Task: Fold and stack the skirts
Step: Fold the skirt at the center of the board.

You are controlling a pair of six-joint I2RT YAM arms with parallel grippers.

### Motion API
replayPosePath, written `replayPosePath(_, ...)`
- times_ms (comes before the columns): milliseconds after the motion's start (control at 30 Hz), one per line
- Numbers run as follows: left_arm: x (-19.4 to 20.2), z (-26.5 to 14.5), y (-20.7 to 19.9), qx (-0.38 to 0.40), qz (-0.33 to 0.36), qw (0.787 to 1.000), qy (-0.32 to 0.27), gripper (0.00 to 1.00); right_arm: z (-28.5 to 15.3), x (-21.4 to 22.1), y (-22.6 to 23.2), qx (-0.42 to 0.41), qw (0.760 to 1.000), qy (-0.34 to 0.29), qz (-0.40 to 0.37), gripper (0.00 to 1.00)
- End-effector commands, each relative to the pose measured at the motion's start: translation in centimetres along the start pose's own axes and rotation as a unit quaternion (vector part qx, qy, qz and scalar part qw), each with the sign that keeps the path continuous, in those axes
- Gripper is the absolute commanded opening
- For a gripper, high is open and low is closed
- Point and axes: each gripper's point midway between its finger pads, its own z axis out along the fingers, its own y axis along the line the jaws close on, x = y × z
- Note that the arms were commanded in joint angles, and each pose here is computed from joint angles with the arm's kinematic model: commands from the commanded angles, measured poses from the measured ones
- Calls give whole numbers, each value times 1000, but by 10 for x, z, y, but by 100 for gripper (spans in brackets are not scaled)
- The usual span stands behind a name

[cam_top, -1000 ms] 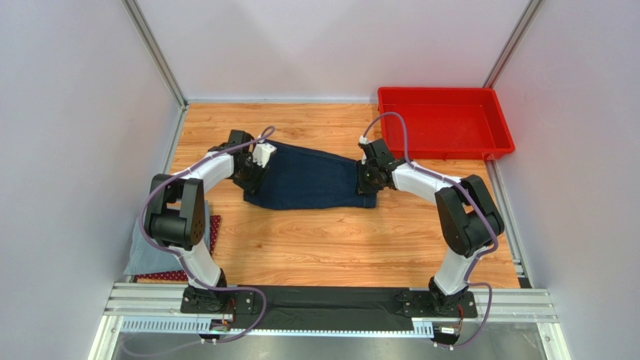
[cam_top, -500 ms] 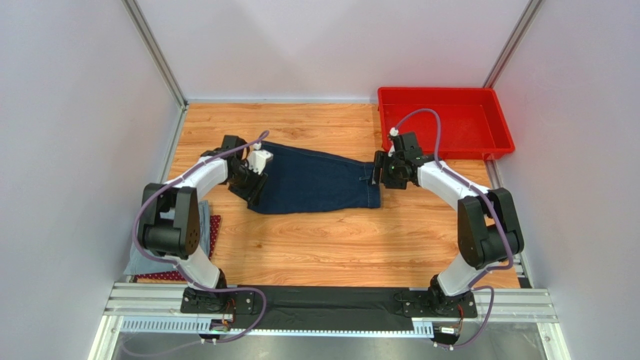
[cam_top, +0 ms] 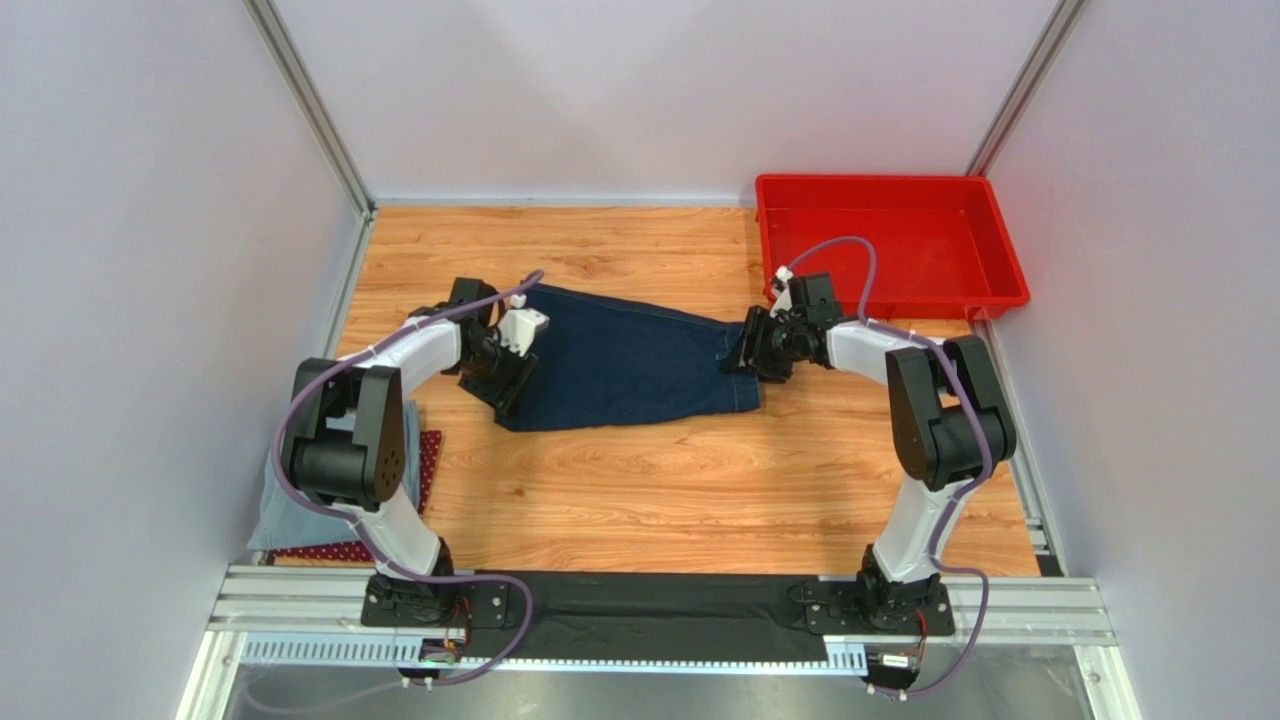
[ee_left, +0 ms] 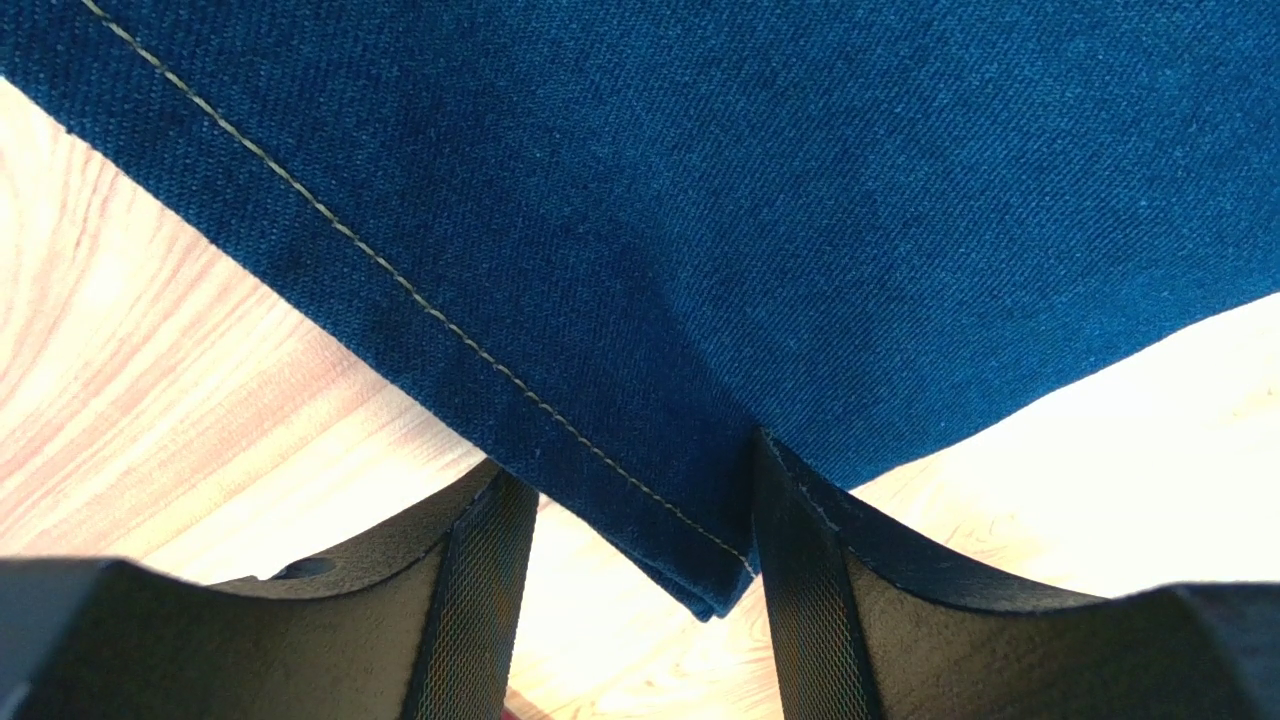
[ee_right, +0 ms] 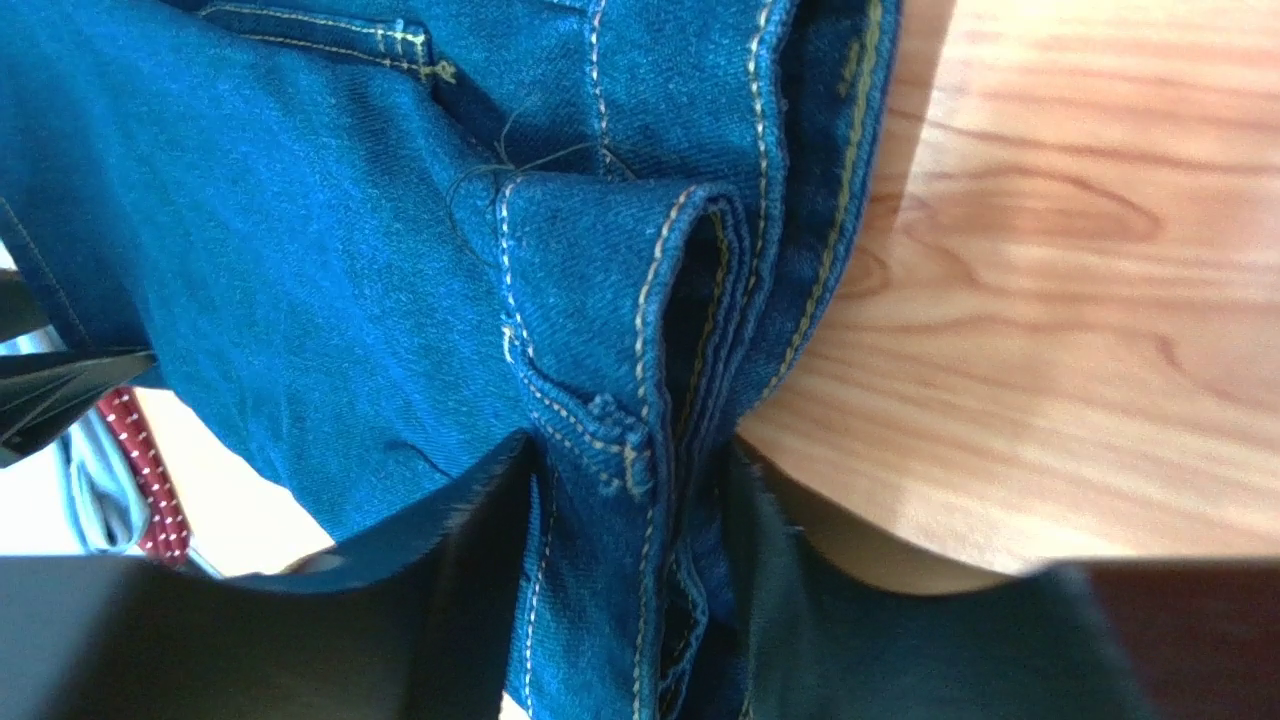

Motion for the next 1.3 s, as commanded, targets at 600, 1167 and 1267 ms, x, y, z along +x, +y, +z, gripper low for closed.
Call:
replayPosePath(600, -124, -41, -82, 70, 111, 989, -67, 70, -62, -19, 27, 36, 998, 4, -59, 0)
replayPosePath(1167, -147, -41, -122, 79, 160, 981, -83, 72, -143, -41, 17, 167, 974, -17, -152, 0)
replayPosePath(1267, -126, -47, -93, 53, 133, 986, -81, 72, -159, -51, 19, 191, 968, -38, -160, 0)
